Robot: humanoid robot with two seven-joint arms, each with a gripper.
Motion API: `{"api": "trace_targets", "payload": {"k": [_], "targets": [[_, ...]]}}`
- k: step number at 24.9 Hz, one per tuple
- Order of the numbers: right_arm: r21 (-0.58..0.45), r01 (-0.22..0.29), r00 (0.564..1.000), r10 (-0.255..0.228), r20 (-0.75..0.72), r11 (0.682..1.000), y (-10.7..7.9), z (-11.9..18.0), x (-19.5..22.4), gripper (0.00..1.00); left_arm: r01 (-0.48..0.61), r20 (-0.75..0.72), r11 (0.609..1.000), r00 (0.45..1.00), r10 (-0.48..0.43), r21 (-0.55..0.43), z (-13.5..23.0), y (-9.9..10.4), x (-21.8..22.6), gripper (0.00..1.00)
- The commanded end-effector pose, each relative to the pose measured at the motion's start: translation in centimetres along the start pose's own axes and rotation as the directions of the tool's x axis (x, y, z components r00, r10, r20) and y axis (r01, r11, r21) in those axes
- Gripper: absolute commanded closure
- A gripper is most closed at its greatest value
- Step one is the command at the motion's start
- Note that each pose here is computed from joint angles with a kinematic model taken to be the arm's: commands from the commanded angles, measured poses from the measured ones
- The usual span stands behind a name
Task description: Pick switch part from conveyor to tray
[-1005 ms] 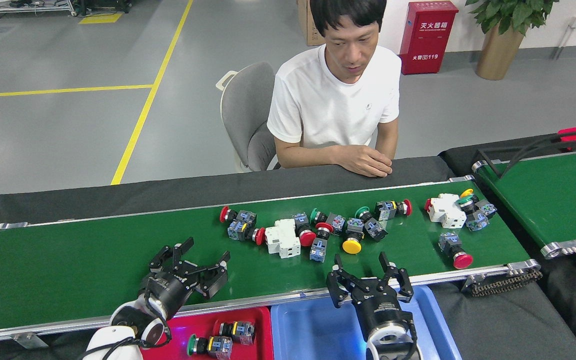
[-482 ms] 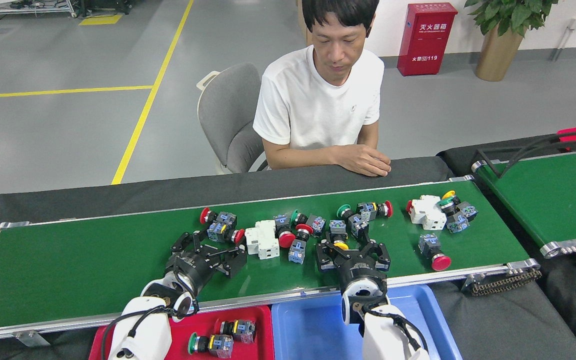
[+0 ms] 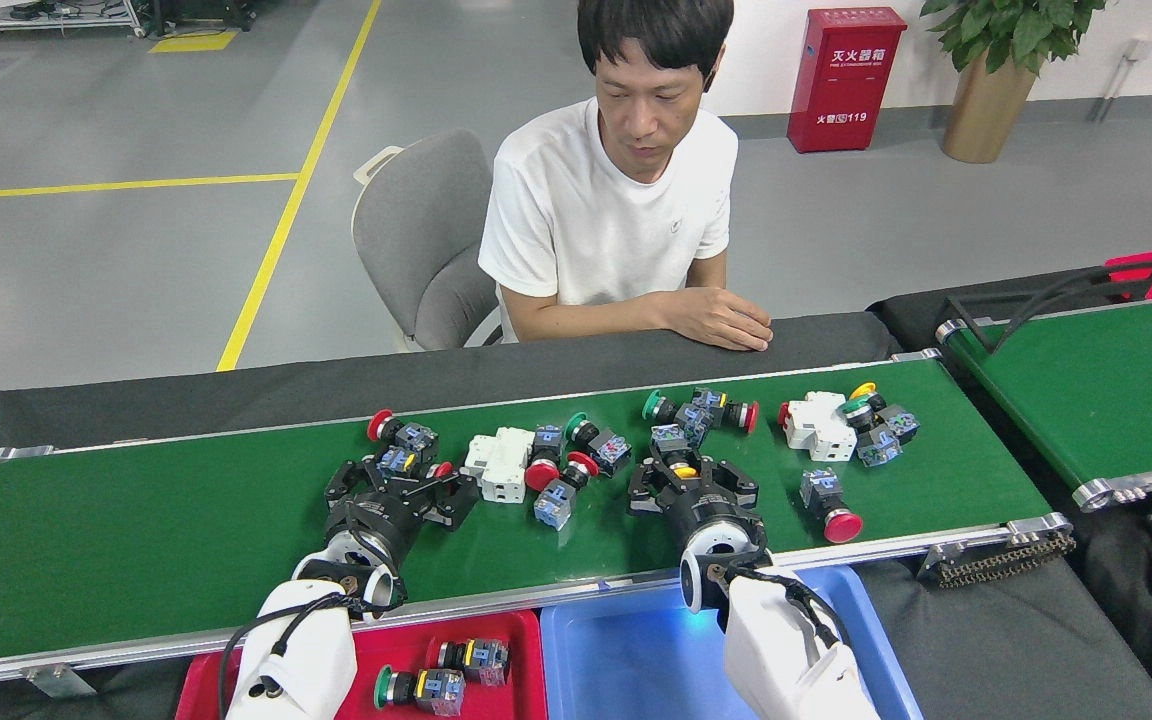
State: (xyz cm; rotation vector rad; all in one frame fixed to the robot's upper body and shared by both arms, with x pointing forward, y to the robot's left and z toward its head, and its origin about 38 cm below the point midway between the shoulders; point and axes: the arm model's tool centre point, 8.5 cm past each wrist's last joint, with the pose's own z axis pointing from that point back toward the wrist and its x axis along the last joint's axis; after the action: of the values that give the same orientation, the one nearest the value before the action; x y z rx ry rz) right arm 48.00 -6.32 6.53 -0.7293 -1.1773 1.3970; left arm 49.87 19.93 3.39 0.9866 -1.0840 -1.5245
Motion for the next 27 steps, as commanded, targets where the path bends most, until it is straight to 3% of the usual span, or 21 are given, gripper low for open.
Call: {"api": "trace_targets", "payload": {"k": [1,4,10,11,12,13,14,16,17,18,19,22,24,27], "targets": [[-0.028,-0.001,0.994,0.004,0.106,1.0,-1.9,1.0,1.6,0.83,-0.014,-0.033,0.999,0.999,0.015,0.037,-0.3,1.4,-1.4,0.97],[-0.075,-0.021,0.965,0.04,0.258,0.997,-2.8,4.5,2.2,0.82,-0.027,-0.042,0.999,0.999,0.029,0.042,0.0,1.4,-2.2,0.99],[-0.069,-0.046,0.835,0.077,0.546,0.997,1.7,11.8,5.6,0.77,-0.056,0.043,0.99,0.998,0.051,0.13,2.8,2.1,-4.0,0.99],[-0.054,-0.058,0.812,0.079,0.578,0.997,2.6,12.5,6.0,0.71,-0.057,0.059,0.985,0.997,0.048,0.163,4.2,2.4,-4.6,0.99],[-0.041,-0.059,0.794,0.072,0.603,0.997,3.3,13.0,6.8,0.53,-0.059,0.085,0.981,0.995,0.043,0.187,6.2,2.1,-5.2,0.98],[-0.034,-0.054,0.777,0.064,0.626,0.998,3.6,13.3,8.1,0.12,-0.059,0.12,0.976,0.992,0.035,0.208,8.5,1.7,-5.6,0.98],[-0.029,-0.049,0.758,0.056,0.65,0.998,3.8,13.7,9.6,0.02,-0.058,0.163,0.971,0.986,0.021,0.232,11.0,1.5,-5.6,0.97],[-0.021,-0.044,0.743,0.047,0.667,0.999,4.2,14.0,10.7,0.02,-0.039,0.247,0.97,0.969,-0.023,0.242,15.9,0.3,-5.2,0.84],[-0.021,-0.043,0.742,0.046,0.669,0.999,4.2,14.1,10.8,0.02,-0.025,0.297,0.974,0.954,-0.044,0.227,18.4,-0.8,-4.5,0.64],[-0.024,-0.045,0.742,0.049,0.669,0.999,4.1,14.0,10.7,0.02,-0.016,0.358,0.978,0.932,-0.061,0.208,21.1,-1.9,-3.6,0.21],[-0.024,-0.045,0.742,0.049,0.669,0.999,4.1,14.1,10.7,0.02,-0.023,0.408,0.982,0.911,-0.057,0.187,23.2,-3.0,-2.6,0.0],[-0.044,-0.03,0.745,0.052,0.665,0.999,3.4,14.3,10.5,0.02,-0.031,0.482,0.993,0.876,-0.029,0.115,25.6,-5.6,-1.6,0.0],[-0.085,0.007,0.785,0.047,0.618,0.996,1.5,14.0,8.5,0.02,-0.036,0.468,0.994,0.883,-0.017,0.104,25.7,-6.1,-1.9,0.0],[-0.147,0.064,0.859,0.021,0.512,0.987,-1.0,12.9,4.3,0.04,-0.053,0.337,0.99,0.942,0.005,0.133,26.0,-5.9,-5.7,0.0]]}}
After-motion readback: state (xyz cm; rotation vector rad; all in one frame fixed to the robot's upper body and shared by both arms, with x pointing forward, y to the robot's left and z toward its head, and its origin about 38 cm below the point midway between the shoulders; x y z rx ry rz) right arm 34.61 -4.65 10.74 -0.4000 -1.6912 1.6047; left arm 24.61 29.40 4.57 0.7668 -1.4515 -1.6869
